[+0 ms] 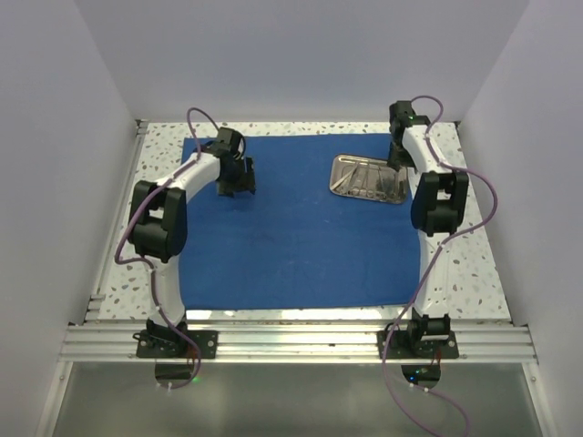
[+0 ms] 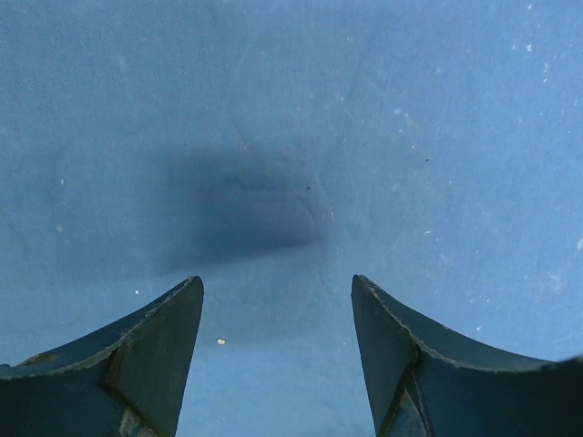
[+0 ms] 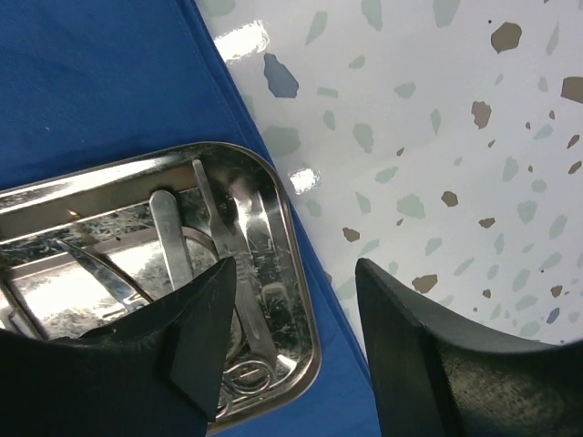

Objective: Open and lay out the surgical kit
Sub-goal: Move the container from the surgical kit, then pick up the medical item from the container.

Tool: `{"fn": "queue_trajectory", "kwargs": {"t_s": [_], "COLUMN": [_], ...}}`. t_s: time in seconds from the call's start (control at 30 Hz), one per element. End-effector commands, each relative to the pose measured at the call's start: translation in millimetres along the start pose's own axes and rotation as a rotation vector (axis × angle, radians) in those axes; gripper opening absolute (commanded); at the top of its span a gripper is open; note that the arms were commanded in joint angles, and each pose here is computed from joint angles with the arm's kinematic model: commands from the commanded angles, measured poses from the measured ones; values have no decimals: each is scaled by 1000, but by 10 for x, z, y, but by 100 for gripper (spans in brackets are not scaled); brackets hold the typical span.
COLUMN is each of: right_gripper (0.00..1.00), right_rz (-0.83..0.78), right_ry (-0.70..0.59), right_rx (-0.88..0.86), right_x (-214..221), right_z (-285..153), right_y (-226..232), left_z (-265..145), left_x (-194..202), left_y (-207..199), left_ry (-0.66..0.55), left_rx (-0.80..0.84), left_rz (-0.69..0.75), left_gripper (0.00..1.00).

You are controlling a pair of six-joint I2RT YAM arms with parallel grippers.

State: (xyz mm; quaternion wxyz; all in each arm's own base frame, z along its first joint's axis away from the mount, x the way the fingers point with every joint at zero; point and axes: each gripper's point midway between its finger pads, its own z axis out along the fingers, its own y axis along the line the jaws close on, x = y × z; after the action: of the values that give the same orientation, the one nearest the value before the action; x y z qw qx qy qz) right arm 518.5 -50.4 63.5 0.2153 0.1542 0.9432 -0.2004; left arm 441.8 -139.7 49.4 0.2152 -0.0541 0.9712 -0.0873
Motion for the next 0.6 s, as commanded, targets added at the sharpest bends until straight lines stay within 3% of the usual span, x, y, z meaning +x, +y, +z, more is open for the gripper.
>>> {"fn": "queue_trajectory", "kwargs": {"t_s": [0.0,0.17,0.27,0.3,0.43,0.57], "right_gripper": [59,57,55,50,42,38], "right_rz": [61,124,149,148,108,104], "right_ry": [-48,-127,-85,-55,41,98], "right_rx": [-37,-226,-391,-436,-577,-594], "right_x": [-233,-350,-140,-2,352,545], "right_z": [-204,-924,-1236,-1314,-1528,-1505], "right_y": [17,104,477,710,1383,1719], "left_z": [-213,-281,-315,-317,-351,-430], "left_x": [-53,-41,20,21,82,153], "left_y": [-53,-70,-57,-59,-49,-36], "left_ry": [-34,-64,-66,-73,-83,-98], "left_rx": [10,26,32,36,47,60], "left_rz": [38,25,19,19,15,10], "left_gripper": [70,70,70,70,70,70]}}
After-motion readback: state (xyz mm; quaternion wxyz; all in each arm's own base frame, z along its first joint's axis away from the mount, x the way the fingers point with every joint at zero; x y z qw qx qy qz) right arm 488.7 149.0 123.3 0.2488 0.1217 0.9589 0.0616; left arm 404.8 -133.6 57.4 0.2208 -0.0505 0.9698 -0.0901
